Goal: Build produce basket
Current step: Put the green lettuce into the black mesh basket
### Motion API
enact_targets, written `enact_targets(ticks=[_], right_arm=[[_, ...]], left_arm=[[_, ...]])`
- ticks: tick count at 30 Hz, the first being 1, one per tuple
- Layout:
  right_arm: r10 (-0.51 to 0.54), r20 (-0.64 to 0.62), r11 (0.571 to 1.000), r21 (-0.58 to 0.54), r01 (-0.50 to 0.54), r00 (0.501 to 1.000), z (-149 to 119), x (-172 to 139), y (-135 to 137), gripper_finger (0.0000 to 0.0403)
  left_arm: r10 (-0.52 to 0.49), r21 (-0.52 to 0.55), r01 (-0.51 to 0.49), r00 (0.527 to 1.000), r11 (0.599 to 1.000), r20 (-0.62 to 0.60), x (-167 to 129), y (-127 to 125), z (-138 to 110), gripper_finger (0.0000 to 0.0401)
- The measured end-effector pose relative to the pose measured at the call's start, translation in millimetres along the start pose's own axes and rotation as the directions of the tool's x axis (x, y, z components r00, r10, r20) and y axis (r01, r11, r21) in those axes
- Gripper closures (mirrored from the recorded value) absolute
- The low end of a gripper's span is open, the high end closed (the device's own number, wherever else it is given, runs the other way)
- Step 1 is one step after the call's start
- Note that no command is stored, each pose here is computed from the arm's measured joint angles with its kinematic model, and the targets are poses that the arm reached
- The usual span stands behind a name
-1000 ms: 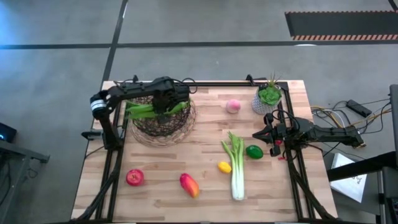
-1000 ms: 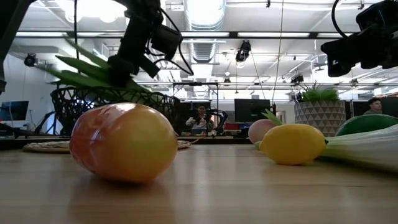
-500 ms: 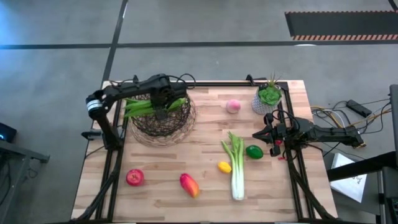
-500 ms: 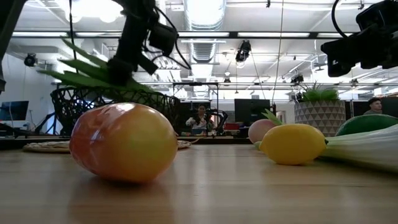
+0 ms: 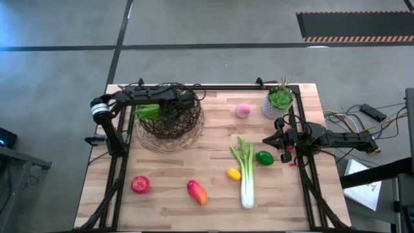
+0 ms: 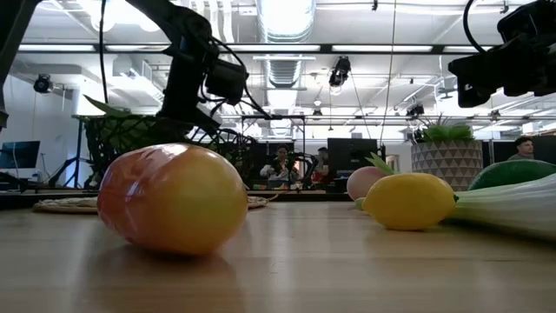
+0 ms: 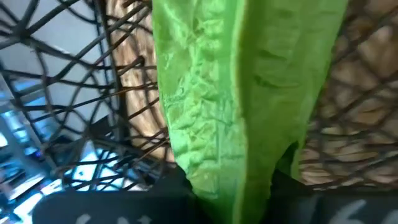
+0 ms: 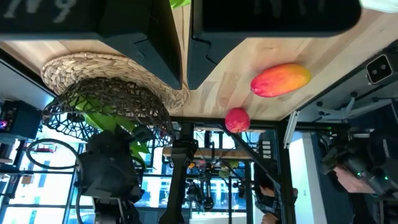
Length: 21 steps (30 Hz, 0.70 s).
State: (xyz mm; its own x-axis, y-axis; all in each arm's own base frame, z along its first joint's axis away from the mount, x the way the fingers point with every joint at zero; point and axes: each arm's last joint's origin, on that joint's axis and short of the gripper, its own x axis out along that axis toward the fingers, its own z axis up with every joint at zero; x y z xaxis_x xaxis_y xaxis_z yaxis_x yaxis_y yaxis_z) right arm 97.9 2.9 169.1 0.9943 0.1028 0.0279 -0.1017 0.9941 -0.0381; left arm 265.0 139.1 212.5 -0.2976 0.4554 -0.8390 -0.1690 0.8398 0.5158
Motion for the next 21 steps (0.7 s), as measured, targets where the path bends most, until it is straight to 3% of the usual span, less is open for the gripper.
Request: enact_targets(ticks=[13,21], right_arm=[[0.000,0.000,1.000,0.000,0.000,1.000,0,0,0,0.0385],[0.000,0.000,1.000,0.001,0.000,1.000,0,0,0,0.0385]], left_arm=[[0.052,0.048,-0.051,0.999,0.998,-0.017,-17,12,-4,0.0217],[0.047,0.054,-0.044,0.997,0.998,-0.062,-41,26,-12,0.0179]])
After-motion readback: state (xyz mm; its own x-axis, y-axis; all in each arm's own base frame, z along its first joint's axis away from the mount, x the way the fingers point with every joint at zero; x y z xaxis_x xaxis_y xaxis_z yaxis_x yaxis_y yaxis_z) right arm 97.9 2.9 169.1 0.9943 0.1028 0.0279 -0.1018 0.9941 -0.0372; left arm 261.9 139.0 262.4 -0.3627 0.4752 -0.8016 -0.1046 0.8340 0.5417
